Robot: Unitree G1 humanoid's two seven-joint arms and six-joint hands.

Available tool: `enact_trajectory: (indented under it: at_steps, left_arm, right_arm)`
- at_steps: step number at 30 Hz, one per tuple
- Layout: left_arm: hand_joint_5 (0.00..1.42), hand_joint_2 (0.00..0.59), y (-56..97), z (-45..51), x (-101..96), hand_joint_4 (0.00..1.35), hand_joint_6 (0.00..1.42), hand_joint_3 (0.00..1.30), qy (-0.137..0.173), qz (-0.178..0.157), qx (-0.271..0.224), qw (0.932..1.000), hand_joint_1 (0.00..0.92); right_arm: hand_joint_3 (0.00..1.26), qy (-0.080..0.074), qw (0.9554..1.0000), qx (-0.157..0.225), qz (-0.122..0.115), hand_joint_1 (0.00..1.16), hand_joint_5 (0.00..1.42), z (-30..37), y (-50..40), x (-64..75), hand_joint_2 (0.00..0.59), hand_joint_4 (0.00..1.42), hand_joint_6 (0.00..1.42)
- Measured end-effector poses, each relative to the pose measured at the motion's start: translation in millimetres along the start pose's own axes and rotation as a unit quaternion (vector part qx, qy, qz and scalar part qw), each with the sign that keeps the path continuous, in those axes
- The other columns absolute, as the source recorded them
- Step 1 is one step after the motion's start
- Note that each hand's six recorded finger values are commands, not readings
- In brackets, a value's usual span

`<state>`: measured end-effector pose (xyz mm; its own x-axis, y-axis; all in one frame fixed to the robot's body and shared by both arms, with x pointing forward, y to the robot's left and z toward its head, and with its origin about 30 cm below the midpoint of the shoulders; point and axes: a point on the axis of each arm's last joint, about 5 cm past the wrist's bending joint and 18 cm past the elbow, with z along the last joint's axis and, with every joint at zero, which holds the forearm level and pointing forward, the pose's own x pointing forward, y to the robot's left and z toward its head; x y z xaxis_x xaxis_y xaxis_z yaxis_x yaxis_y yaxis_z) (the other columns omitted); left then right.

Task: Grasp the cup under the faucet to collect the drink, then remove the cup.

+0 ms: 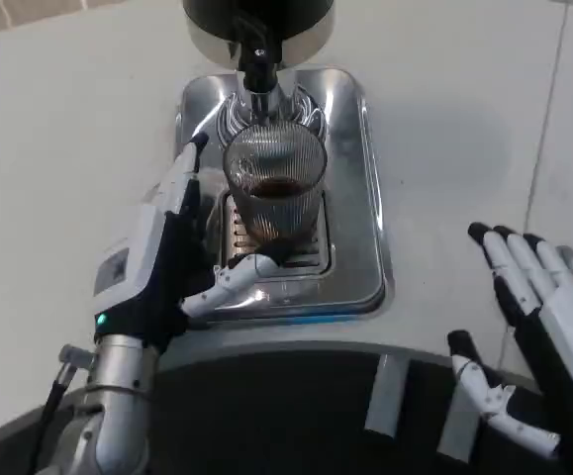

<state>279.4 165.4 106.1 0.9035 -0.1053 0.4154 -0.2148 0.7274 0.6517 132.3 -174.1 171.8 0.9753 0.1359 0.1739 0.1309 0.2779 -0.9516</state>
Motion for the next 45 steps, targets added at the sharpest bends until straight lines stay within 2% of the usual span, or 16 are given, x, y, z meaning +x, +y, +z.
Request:
enact_trajectory:
  at_steps: [3, 6, 8, 11, 19, 24, 29, 32, 37, 39, 40, 42, 43, 45]
  left_arm:
    - [0.11, 0.024, -5.5, 4.1, 3.8, 0.00, 0.10, 0.00, -0.007, 0.004, -0.010, 0.9999, 0.188]
    - [0.10, 0.032, -10.6, 5.5, 5.8, 0.00, 0.10, 0.00, -0.004, 0.011, -0.017, 0.9998, 0.266]
    - [0.09, 0.039, -12.4, 5.9, 6.2, 0.00, 0.10, 0.00, -0.002, 0.015, -0.020, 0.9997, 0.336]
    - [0.11, 0.046, -14.1, 7.5, 9.2, 0.00, 0.11, 0.00, -0.005, 0.014, -0.020, 0.9997, 0.383]
    - [0.16, 0.051, -18.3, 12.3, 19.1, 0.00, 0.16, 0.00, -0.006, 0.020, -0.023, 0.9995, 0.417]
    - [0.26, 0.052, -22.7, 16.2, 22.1, 0.00, 0.27, 0.00, -0.003, 0.040, -0.033, 0.9986, 0.418]
    - [0.38, 0.055, -27.3, 20.3, 23.1, 0.08, 0.47, 0.08, -0.003, 0.054, -0.042, 0.9977, 0.421]
    - [0.46, 0.064, -27.4, 21.2, 25.6, 0.15, 0.60, 0.14, -0.004, 0.057, -0.038, 0.9976, 0.465]
    - [0.69, 0.073, -30.9, 25.5, 29.2, 0.39, 0.91, 0.34, -0.010, 0.055, -0.031, 0.9979, 0.560]
    - [0.88, 0.079, -34.0, 29.1, 31.4, 0.59, 1.11, 0.49, -0.010, 0.058, -0.030, 0.9978, 0.591]
    - [0.98, 0.089, -35.5, 30.6, 32.4, 0.70, 1.21, 0.61, -0.009, 0.060, -0.026, 0.9978, 0.639]
    - [1.11, 0.094, -38.0, 32.9, 33.4, 0.86, 1.36, 0.74, -0.008, 0.069, -0.020, 0.9974, 0.672]
    - [1.18, 0.098, -39.3, 33.7, 33.3, 0.93, 1.41, 0.83, -0.006, 0.073, -0.018, 0.9972, 0.683]
    - [1.30, 0.098, -45.1, 38.6, 32.6, 1.08, 1.42, 0.98, -0.001, 0.092, -0.030, 0.9953, 0.694]
  right_arm:
    - [0.00, 0.001, 1.0000, 0.002, 0.002, 0.26, 0.00, 7.9, -1.3, -2.3, 0.522, 0.00, 0.00]
    - [0.00, 0.004, 1.0000, 0.004, 0.006, 0.26, 0.00, 10.9, -3.3, -4.2, 0.503, 0.00, 0.00]
    - [0.00, 0.006, 0.9999, 0.004, 0.010, 0.26, 0.00, 11.1, -3.7, -5.0, 0.499, 0.00, 0.00]
    - [0.00, 0.009, 0.9998, 0.005, 0.018, 0.25, 0.00, 10.5, -4.5, -5.1, 0.485, 0.00, 0.00]
    - [0.00, 0.013, 0.9996, 0.012, 0.023, 0.22, 0.00, 7.4, -8.0, -4.2, 0.473, 0.00, 0.00]
    - [0.00, 0.018, 0.9993, 0.015, 0.028, 0.22, 0.00, 4.9, -9.7, -4.1, 0.472, 0.00, 0.00]
    - [0.00, 0.018, 0.9994, 0.015, 0.026, 0.22, 0.00, 3.3, -12.4, -1.8, 0.471, 0.00, 0.00]
    - [0.00, 0.017, 0.9995, 0.016, 0.023, 0.22, 0.00, 3.3, -13.7, 0.9, 0.472, 0.00, 0.00]
    - [0.00, 0.020, 0.9993, 0.025, 0.018, 0.21, 0.00, 3.7, -15.0, 4.4, 0.469, 0.00, 0.00]
    - [0.00, 0.022, 0.9992, 0.030, 0.011, 0.20, 0.00, 4.5, -16.1, 6.6, 0.468, 0.00, 0.00]
    - [0.00, 0.025, 0.9990, 0.034, 0.013, 0.20, 0.00, 4.7, -15.9, 6.8, 0.468, 0.00, 0.00]
    - [0.00, 0.026, 0.9989, 0.036, 0.015, 0.20, 0.00, 5.1, -15.7, 7.0, 0.467, 0.00, 0.00]
    - [0.00, 0.027, 0.9988, 0.037, 0.016, 0.20, 0.00, 5.4, -15.6, 7.3, 0.467, 0.00, 0.00]
    - [0.00, 0.029, 0.9988, 0.037, 0.015, 0.20, 0.00, 6.3, -15.8, 8.3, 0.467, 0.00, 0.00]
